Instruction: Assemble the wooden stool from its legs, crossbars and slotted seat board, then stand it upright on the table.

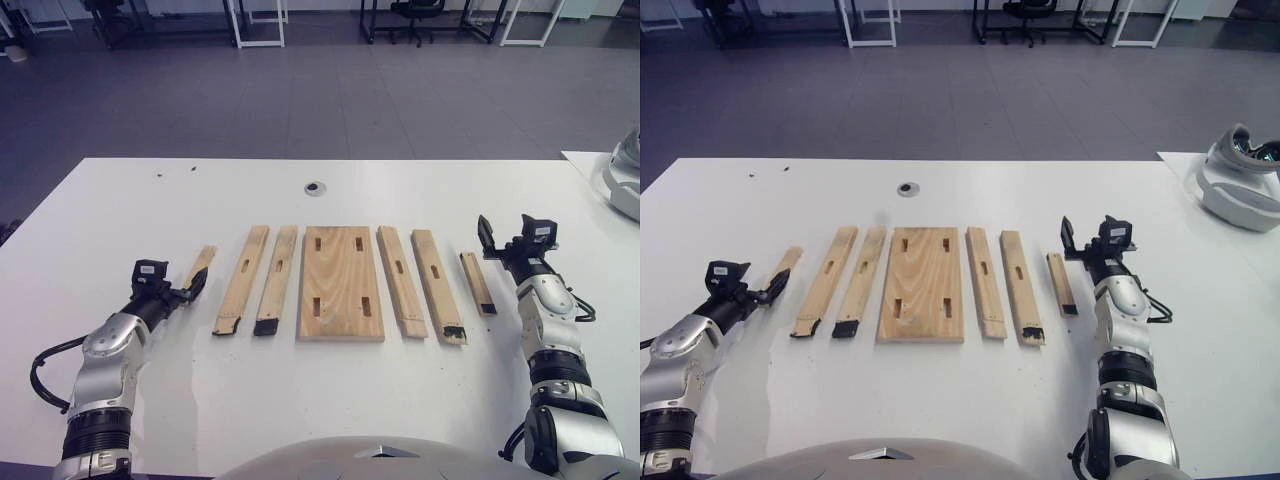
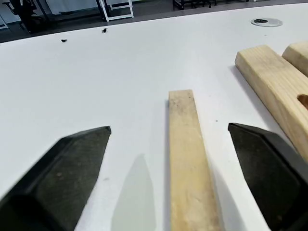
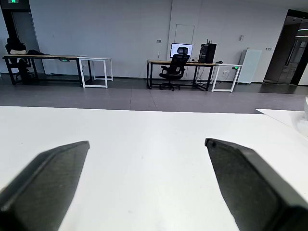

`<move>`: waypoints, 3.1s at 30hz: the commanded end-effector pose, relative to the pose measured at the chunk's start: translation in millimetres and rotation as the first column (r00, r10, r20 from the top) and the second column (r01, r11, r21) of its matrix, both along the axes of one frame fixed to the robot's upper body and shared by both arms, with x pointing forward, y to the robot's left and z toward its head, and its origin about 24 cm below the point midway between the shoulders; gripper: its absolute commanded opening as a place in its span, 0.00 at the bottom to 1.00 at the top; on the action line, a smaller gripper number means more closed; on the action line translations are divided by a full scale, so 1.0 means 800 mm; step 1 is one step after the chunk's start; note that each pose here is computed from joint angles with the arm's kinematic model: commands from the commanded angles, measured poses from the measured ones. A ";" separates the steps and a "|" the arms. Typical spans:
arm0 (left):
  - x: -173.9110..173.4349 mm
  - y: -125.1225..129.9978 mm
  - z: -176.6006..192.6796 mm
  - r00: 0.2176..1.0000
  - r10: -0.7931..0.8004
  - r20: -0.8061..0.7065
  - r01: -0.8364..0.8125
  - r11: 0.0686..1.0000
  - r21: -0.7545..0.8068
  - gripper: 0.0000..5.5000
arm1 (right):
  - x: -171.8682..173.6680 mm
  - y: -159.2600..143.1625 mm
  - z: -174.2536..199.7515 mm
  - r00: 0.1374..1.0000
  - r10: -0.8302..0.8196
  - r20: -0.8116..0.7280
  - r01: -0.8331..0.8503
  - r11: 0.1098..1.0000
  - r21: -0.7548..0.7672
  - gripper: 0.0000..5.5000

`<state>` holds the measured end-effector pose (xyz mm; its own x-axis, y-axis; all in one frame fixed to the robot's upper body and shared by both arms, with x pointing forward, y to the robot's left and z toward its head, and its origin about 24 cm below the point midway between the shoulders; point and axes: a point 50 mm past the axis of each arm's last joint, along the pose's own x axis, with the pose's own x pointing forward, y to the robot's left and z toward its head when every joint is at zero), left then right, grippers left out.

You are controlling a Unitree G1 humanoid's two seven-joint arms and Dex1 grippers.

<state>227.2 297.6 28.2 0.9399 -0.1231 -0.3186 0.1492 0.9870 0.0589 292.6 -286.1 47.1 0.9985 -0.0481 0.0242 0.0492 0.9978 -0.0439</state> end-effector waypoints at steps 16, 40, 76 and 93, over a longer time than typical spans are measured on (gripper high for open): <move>-0.012 0.009 -0.023 0.991 -0.017 -0.134 0.031 0.994 0.102 0.23 | 0.023 0.038 0.034 0.979 0.203 0.019 -0.203 0.979 0.008 0.82; 0.073 -0.231 0.204 0.387 -0.685 0.617 0.557 0.707 0.435 0.23 | 0.012 0.243 0.218 0.499 0.666 0.554 -0.811 0.135 0.569 0.46; 0.068 -0.163 0.127 0.802 -0.324 0.502 0.273 0.946 0.175 0.63 | -0.043 0.116 0.015 0.967 0.242 -0.080 -0.157 0.814 0.559 0.07; 0.066 -0.161 0.120 0.813 -0.325 0.482 0.268 0.945 0.187 0.63 | -0.067 0.140 -0.047 0.849 0.358 -0.389 -0.297 0.932 0.209 0.07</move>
